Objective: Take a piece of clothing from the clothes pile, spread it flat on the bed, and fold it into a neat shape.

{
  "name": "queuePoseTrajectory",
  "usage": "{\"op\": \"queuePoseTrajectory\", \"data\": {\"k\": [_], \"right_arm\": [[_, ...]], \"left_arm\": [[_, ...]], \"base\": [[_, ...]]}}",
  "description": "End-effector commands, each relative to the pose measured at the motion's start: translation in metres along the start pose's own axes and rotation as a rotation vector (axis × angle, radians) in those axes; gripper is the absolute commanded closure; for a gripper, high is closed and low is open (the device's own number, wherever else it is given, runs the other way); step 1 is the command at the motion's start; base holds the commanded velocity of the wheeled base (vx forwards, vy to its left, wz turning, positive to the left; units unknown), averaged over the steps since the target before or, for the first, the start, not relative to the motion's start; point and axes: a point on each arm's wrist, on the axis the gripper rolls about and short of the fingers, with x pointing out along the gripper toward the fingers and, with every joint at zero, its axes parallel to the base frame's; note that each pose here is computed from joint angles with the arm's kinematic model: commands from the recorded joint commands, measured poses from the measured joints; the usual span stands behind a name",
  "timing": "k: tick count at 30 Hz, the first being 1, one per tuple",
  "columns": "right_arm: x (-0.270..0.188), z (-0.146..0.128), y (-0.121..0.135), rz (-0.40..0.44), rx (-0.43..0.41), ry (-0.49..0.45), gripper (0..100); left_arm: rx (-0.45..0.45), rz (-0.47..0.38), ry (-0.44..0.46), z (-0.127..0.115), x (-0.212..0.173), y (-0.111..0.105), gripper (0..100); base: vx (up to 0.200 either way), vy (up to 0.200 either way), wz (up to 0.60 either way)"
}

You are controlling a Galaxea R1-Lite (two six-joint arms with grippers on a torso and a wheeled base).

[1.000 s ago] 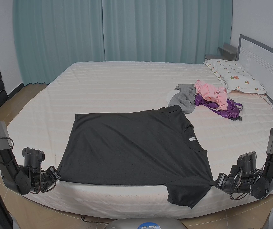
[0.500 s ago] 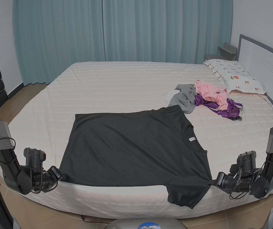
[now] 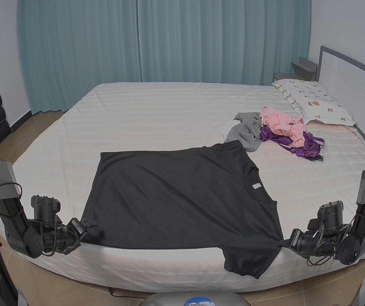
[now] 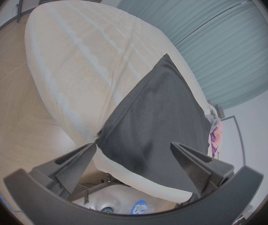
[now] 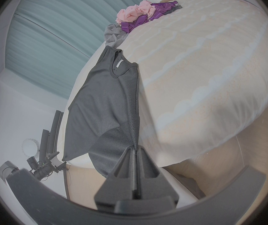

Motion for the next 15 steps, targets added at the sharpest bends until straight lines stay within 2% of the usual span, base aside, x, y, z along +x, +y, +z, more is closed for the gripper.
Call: {"op": "queuePoseTrajectory", "data": {"k": [1,15], "right_arm": [[-0.0003,0.0008,0.0010,0.011,0.005,-0.007,100],[-0.0003,0.0005,0.0012,0.023,0.000,-0.019,100]], "left_arm": [[-0.029,-0.023,0.004,0.0074,0.0039,0.0013,0],[-0.020,-0.034,-0.009,0.0104,0.0129,0.0008,0]], "base": [[0.000,0.000,0.00],[0.000,0.000,0.00]]}}
